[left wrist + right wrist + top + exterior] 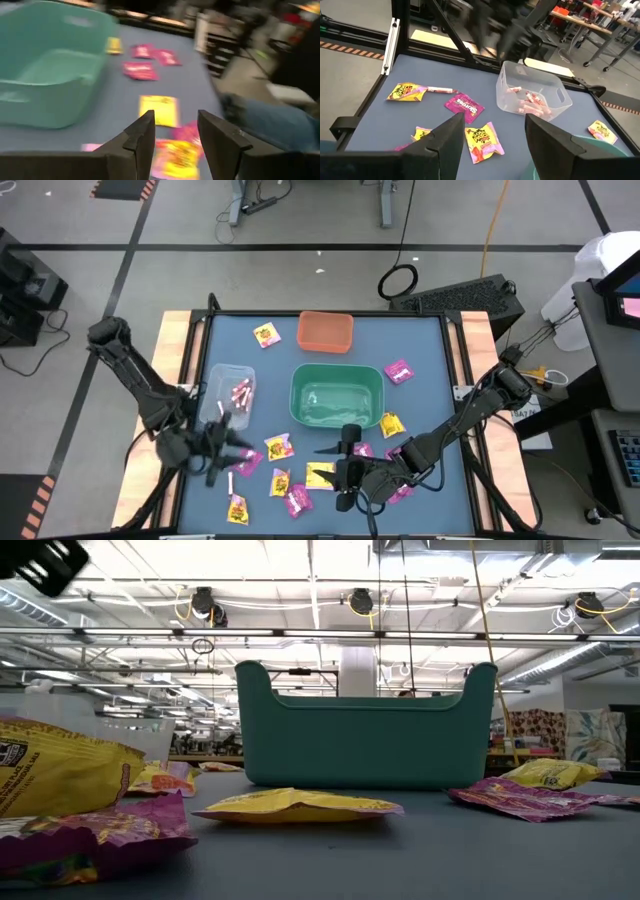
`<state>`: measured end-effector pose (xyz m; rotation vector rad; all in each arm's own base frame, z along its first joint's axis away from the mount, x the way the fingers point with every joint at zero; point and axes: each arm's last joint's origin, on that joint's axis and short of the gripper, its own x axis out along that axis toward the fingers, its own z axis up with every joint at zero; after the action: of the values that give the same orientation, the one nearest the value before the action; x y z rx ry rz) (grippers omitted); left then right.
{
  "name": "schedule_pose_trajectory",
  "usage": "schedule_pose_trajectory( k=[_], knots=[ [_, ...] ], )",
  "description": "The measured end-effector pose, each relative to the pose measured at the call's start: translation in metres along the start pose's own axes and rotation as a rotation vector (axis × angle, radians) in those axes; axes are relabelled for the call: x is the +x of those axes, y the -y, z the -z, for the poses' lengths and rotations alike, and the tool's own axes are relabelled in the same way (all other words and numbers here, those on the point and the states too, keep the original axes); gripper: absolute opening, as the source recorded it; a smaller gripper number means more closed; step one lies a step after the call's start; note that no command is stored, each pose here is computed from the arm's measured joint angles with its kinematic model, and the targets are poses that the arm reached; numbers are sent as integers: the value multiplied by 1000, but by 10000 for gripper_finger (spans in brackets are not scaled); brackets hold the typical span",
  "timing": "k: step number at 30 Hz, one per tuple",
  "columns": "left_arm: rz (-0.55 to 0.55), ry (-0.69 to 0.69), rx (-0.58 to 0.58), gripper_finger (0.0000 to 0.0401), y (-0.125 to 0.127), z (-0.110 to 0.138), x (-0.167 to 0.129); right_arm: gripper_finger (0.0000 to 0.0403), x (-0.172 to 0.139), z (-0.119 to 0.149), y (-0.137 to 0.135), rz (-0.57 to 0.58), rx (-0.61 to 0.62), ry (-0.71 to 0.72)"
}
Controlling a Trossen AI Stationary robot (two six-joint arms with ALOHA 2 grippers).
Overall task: Sort candy
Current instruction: Put the orange candy into the transparent bin
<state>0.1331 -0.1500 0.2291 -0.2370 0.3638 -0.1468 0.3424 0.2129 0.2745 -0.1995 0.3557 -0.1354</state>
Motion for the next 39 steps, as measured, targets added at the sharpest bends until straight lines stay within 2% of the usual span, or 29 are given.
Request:
schedule_pose_trajectory(
  k=[5, 9, 14, 17, 22, 25, 32, 39],
  knots=[
    [59, -100, -81, 152, 17, 23, 2, 199, 0, 1, 0, 1, 22, -4],
    [156, -191, -46, 152, 35, 43, 3, 199, 0, 1, 0, 1, 29, -6],
    [146, -249, -177, 152, 49, 56, 5, 199, -1, 2, -1, -3, 20, -13],
    [141, -279, -210, 152, 55, 63, 6, 199, -2, 3, -2, -3, 4, -23],
    [120, -308, -305, 152, 64, 69, 10, 199, -2, 15, 0, 6, -94, -120],
    [54, -327, -364, 152, 65, 72, 13, 199, -3, 21, 2, 14, -146, -178],
    [-271, -413, -537, 152, 62, 73, 13, 198, 1, 23, 9, 33, -157, -204],
    [-399, -481, -688, 152, 74, 75, 18, 198, 7, 23, 16, 52, -153, -210]
  ],
)
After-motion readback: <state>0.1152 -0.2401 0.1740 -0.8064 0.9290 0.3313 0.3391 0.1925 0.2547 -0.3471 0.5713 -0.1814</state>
